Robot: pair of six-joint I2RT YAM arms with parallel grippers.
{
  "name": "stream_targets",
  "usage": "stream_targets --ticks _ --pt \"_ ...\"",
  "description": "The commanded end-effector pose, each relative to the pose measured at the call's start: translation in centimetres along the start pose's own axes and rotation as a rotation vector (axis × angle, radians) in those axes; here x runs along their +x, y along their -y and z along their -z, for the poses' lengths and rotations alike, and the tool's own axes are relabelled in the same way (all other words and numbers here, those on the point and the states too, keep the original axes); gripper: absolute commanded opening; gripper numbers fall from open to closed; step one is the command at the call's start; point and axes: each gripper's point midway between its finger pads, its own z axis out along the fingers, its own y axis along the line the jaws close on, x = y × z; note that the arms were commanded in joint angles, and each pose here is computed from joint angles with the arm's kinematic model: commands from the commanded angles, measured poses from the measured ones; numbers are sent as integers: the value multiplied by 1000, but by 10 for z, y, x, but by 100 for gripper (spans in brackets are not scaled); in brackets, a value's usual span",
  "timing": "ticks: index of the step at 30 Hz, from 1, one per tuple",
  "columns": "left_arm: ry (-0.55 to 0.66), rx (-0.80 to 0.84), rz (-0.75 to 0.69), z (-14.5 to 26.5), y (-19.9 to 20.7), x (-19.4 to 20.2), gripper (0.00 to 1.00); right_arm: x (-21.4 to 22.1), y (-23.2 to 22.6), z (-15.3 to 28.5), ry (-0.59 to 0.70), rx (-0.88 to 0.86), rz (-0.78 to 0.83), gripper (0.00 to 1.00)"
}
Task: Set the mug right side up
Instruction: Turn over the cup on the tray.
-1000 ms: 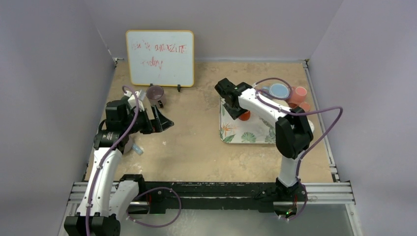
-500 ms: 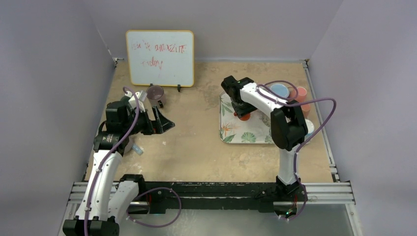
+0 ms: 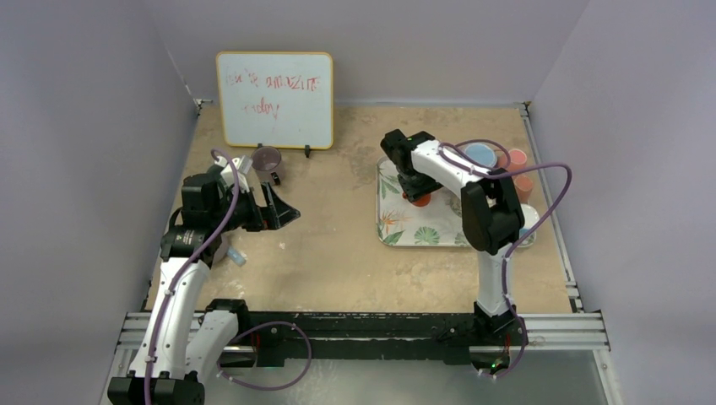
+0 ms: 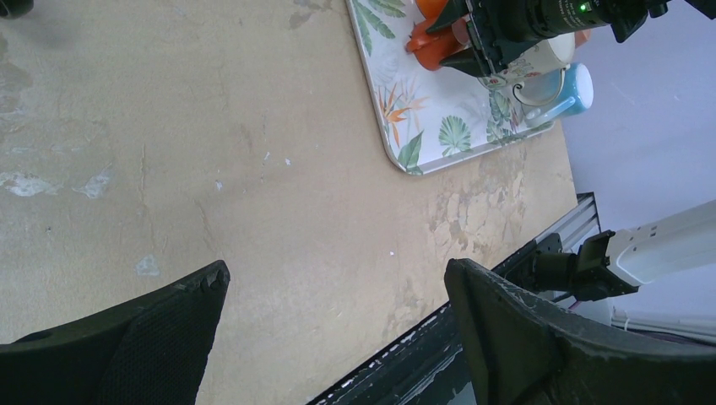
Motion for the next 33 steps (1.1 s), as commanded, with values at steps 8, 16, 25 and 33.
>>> stream_targets --ticks 8,16,25,33 --pt "18 19 -19 1 5 -3 99 -4 17 -3 20 33 33 40" --pt "19 21 -20 1 5 -3 99 -12 20 -2 50 20 37 29" --pt "21 20 -23 2 6 -3 99 -16 25 -1 74 11 69 8" --pt "26 7 -25 3 4 -4 99 -20 27 16 67 -39 113 0"
